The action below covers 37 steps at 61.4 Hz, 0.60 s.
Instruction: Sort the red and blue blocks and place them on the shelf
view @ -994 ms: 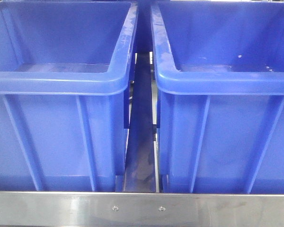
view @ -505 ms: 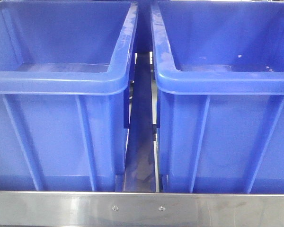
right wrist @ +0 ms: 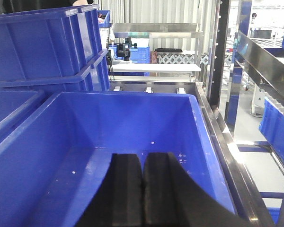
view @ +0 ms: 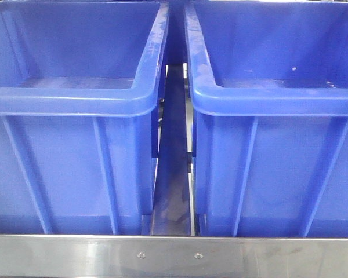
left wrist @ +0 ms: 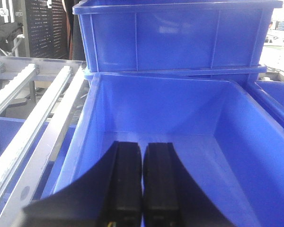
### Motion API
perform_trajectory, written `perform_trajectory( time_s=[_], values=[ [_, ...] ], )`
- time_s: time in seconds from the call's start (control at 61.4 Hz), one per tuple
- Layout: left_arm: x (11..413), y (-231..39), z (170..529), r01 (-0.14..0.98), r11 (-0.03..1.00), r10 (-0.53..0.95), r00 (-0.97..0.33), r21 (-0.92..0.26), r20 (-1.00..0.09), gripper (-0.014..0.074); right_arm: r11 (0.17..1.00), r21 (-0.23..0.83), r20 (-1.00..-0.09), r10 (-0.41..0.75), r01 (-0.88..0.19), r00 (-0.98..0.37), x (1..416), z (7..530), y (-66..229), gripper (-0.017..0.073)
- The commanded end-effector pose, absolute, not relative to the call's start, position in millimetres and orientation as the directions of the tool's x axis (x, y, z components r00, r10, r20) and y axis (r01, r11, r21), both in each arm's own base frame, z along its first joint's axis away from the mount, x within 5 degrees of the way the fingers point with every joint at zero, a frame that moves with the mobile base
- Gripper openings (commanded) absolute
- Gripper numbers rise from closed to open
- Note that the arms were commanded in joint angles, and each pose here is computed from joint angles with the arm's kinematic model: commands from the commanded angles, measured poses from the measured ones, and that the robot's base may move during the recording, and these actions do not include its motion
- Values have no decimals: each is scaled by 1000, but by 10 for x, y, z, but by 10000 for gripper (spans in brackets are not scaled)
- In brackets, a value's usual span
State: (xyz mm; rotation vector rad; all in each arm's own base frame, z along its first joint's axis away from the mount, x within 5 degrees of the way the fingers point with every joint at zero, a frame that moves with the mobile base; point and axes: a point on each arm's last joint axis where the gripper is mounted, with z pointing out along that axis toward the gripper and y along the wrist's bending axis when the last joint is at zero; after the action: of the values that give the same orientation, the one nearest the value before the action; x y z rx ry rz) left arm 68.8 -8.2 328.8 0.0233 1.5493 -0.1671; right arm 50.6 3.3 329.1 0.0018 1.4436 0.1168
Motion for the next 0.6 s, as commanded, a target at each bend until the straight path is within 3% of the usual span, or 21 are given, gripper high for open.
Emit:
perform_trajectory(
  time_s=[0.0,0.359,0.587],
  values=[
    [675,-82,3449,134,985,-120,108,-105,-987,126,995,61,-971,78,-79,227,477,3454,29,55],
    [675,-82,3449,134,985,-120,108,-105,-987,125,997,32,-979,45,-68,197,472,3139,26,55],
    [675,-82,3449,134,985,-120,108,-105,-987,125,997,31,-963,50,-75,264,367,2722,23,55]
  ],
)
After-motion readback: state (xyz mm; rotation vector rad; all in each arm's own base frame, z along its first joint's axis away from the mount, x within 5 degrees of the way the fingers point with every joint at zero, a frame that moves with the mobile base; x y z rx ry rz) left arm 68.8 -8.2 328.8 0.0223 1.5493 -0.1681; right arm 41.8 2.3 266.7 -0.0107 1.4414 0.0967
